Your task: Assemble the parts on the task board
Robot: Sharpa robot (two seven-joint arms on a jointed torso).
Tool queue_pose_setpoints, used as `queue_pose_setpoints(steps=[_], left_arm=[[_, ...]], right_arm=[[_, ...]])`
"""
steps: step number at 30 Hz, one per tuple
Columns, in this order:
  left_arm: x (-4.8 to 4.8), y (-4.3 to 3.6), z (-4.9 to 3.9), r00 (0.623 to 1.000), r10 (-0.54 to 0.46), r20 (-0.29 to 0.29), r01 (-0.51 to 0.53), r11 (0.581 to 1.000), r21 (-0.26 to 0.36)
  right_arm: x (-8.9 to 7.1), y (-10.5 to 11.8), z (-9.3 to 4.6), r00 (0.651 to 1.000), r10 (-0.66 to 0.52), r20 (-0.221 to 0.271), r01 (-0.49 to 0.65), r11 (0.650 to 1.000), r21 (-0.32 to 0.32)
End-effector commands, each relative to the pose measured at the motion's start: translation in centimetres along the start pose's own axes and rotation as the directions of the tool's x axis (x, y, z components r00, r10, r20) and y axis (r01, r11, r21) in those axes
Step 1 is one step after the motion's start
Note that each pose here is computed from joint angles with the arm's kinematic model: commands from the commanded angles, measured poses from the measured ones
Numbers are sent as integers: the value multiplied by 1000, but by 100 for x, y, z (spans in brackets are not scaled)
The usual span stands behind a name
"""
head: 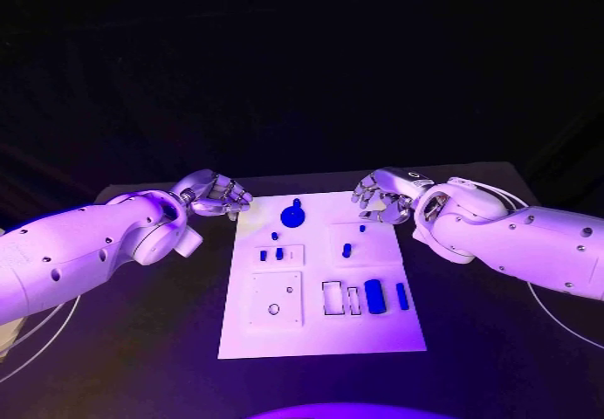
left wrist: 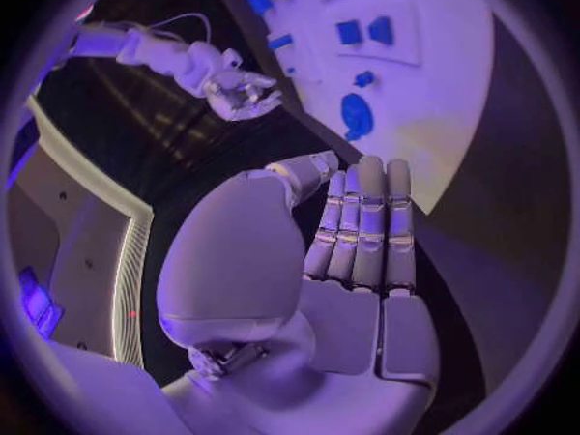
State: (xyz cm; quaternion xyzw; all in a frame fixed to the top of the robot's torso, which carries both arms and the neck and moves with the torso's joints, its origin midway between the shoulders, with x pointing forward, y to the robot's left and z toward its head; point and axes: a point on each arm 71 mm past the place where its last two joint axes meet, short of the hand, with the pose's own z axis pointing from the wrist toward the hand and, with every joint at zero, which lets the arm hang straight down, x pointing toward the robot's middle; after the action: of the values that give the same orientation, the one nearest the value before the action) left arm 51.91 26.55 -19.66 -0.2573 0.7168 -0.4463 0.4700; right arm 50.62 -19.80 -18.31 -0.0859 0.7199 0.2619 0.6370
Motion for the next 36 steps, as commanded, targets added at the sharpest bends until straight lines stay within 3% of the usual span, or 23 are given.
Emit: queue_pose_setpoints(steps=[1,6,12,21,36], left_arm=[[-23,-128,-55,948,-317,13,312,939,147],[-43,-172,-145,945,-327,19,318,929,191],[-76,-187,-189,944,-325,56,306,927,215],[-113,-196,-213,937,-337,90,309,921,238],[-108,-203,-222,934,-347,89,319,917,239]], right_arm=[[87,46,4,982,-185,-46,181,981,-69],[169,55,3,964,-249,-90,243,967,-72],[217,69,-3,953,-277,-123,270,960,-71],[262,72,-8,945,-289,-155,281,957,-70],[329,66,4,941,-290,-175,282,957,-68]])
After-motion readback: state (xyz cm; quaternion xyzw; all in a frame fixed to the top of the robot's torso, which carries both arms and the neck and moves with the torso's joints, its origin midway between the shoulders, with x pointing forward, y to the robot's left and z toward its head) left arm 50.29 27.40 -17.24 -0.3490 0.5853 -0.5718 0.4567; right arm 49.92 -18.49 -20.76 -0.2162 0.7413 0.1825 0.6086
